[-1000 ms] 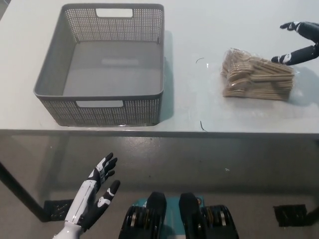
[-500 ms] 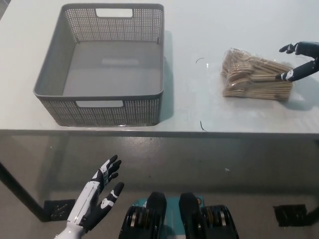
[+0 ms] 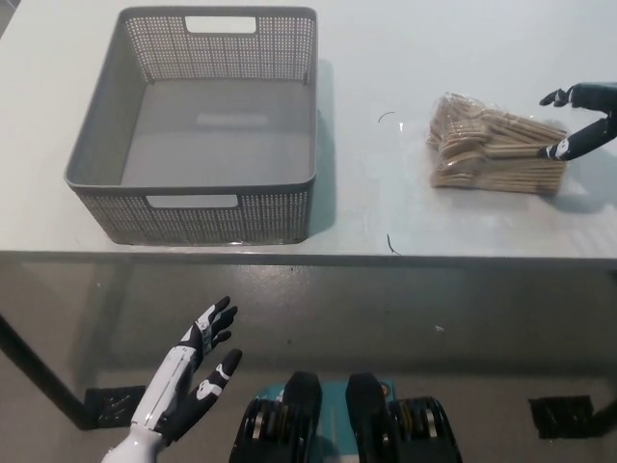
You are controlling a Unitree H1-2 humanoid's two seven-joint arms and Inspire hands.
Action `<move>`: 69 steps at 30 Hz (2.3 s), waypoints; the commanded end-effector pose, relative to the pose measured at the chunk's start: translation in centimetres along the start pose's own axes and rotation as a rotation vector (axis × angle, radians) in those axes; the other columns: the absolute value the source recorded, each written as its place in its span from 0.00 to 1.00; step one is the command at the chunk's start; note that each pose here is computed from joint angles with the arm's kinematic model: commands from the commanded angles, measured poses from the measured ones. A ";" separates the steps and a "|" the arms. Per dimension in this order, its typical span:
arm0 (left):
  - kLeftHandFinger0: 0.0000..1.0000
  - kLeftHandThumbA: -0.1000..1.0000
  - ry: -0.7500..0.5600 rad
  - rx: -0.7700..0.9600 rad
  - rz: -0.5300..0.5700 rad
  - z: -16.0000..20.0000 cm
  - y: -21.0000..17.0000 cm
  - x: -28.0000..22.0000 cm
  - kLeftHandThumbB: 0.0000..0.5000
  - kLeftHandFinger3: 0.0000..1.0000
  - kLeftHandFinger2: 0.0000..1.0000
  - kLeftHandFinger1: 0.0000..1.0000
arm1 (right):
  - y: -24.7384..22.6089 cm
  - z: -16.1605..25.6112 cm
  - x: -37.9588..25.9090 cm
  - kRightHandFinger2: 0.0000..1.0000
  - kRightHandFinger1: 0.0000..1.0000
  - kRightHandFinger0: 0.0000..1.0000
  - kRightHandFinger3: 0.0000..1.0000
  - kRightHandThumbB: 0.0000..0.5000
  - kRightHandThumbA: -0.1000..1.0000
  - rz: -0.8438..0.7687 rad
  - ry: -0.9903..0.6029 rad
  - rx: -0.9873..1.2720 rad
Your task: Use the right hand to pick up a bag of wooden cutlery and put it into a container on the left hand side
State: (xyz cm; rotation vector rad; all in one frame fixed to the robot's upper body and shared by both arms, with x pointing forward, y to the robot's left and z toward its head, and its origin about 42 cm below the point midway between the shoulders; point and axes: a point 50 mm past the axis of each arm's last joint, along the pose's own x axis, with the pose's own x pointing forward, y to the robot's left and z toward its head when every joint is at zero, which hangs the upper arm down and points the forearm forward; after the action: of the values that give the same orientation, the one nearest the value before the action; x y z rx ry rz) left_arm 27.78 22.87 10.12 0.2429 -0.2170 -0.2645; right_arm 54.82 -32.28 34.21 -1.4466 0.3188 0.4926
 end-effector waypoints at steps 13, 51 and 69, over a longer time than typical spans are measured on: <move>1.00 0.78 -0.050 0.027 -0.032 1.3 0.9 1.1 0.24 1.00 1.00 1.00 | -5.9 1.1 -1.3 1.00 1.00 1.00 1.00 1.00 0.70 -0.051 0.027 -0.111; 1.00 0.82 -0.063 0.020 -0.036 1.3 0.6 1.3 0.32 1.00 1.00 1.00 | -4.5 6.2 2.8 1.00 1.00 1.00 1.00 1.00 0.68 0.008 -0.012 -0.150; 1.00 0.83 -0.078 0.031 -0.062 1.9 1.0 2.3 0.36 1.00 1.00 1.00 | 3.5 3.8 6.1 1.00 1.00 1.00 1.00 1.00 0.68 0.106 0.033 -0.110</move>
State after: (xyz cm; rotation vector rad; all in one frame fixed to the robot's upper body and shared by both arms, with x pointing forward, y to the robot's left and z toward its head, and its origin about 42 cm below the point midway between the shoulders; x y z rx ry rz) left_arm 28.97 22.51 11.06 0.2602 -0.2410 -0.3156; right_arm 57.93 -27.66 28.69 -1.5371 0.4462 0.5844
